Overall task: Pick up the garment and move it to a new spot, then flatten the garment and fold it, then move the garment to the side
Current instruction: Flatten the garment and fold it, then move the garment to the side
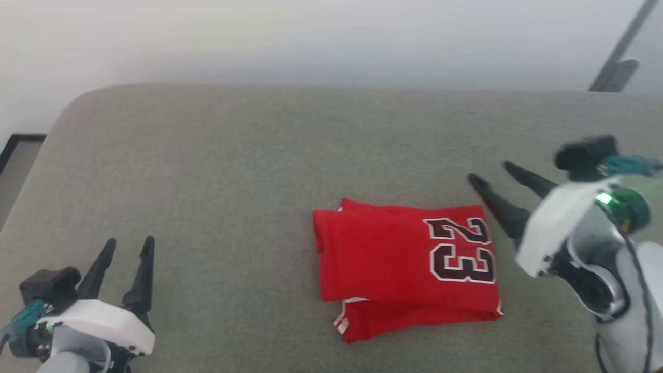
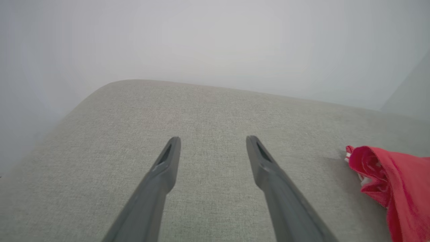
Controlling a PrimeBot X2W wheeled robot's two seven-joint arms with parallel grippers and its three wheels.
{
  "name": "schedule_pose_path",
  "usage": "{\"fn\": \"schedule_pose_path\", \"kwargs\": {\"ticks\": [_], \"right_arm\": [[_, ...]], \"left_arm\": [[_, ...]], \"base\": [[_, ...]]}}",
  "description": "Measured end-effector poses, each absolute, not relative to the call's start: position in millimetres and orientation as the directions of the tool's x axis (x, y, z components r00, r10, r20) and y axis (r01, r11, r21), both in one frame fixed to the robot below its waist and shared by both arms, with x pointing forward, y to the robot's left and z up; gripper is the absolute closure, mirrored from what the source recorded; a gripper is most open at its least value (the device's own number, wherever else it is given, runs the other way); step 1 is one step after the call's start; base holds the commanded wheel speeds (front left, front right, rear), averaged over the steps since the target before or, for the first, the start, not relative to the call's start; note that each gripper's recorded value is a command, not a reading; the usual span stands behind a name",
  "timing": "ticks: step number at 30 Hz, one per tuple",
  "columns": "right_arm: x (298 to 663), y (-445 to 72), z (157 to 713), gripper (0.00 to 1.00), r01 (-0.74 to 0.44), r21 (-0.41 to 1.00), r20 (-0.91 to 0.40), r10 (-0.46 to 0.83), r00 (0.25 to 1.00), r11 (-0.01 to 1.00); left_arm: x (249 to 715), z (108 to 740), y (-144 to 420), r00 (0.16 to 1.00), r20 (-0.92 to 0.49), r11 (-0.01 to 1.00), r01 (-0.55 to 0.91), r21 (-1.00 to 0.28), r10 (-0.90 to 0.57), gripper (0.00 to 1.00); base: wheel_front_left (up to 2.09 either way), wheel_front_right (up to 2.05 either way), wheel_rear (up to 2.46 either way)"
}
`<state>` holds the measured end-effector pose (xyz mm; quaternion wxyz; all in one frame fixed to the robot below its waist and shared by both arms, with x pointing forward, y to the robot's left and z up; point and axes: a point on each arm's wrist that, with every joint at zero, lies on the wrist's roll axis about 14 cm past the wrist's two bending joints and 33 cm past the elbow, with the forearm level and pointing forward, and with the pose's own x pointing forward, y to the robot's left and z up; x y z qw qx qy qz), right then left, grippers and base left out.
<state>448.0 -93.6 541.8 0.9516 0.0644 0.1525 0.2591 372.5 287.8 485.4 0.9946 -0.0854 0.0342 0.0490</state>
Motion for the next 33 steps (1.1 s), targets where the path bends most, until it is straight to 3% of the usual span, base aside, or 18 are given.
{"fn": "schedule_pose_path", "kwargs": {"ticks": [13, 24, 33], "right_arm": [[411, -209, 551, 0.00, -0.201, 0.120, -0.078, 0.211, 0.974, 0.972], [384, -251, 534, 0.00, -0.074, 0.120, -0.034, 0.079, 0.996, 0.990], [377, -257, 524, 0.00, -0.046, 0.146, -0.033, 0.051, 0.998, 0.988]], "left_arm": [[373, 496, 270, 0.998, -0.045, 0.989, -0.039, -0.143, 0.033, 0.00], [368, 507, 268, 1.000, -0.010, 0.991, -0.024, -0.131, 0.023, 0.00], [361, 508, 274, 0.999, -0.001, 0.991, -0.035, -0.133, 0.035, 0.00]], "base": [[0.00, 0.00, 0.00], [0.00, 0.00, 0.00], [0.00, 0.00, 0.00]]}}
